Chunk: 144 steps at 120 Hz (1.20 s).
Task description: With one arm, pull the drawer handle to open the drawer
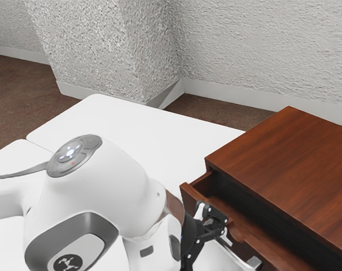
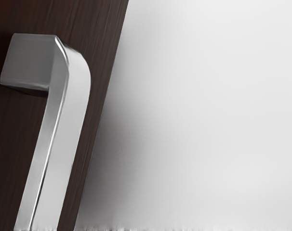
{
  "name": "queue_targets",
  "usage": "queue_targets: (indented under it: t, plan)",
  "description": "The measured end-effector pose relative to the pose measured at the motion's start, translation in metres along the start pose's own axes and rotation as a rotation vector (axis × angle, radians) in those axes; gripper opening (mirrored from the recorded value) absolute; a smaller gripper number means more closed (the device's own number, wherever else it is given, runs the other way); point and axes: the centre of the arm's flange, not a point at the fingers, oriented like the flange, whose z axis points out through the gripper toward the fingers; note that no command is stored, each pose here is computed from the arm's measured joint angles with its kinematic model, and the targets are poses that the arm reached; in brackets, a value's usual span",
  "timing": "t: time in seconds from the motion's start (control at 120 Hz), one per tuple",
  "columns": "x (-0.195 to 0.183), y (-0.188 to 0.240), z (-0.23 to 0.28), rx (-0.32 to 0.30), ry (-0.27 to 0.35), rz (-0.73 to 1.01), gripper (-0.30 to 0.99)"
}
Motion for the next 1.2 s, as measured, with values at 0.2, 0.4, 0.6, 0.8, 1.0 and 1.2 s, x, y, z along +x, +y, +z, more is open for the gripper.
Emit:
queue_targets:
  t: [0.2,0.4,0.6,0.8,1.0,1.2]
  plan:
    - [0.008,0.007,0.0,-0.002,0.001,-0.005,0.67]
    - [0.005,0.014,-0.004,0.005,-0.003,-0.022,0.66]
    - [0.002,0.024,-0.008,0.013,-0.011,-0.034,0.65]
    - [0.003,0.038,-0.012,0.025,-0.023,-0.04,0.67]
    - [-0.002,0.05,-0.016,0.03,-0.029,-0.052,0.7]
    - [-0.005,0.059,-0.019,0.036,-0.041,-0.067,0.7]
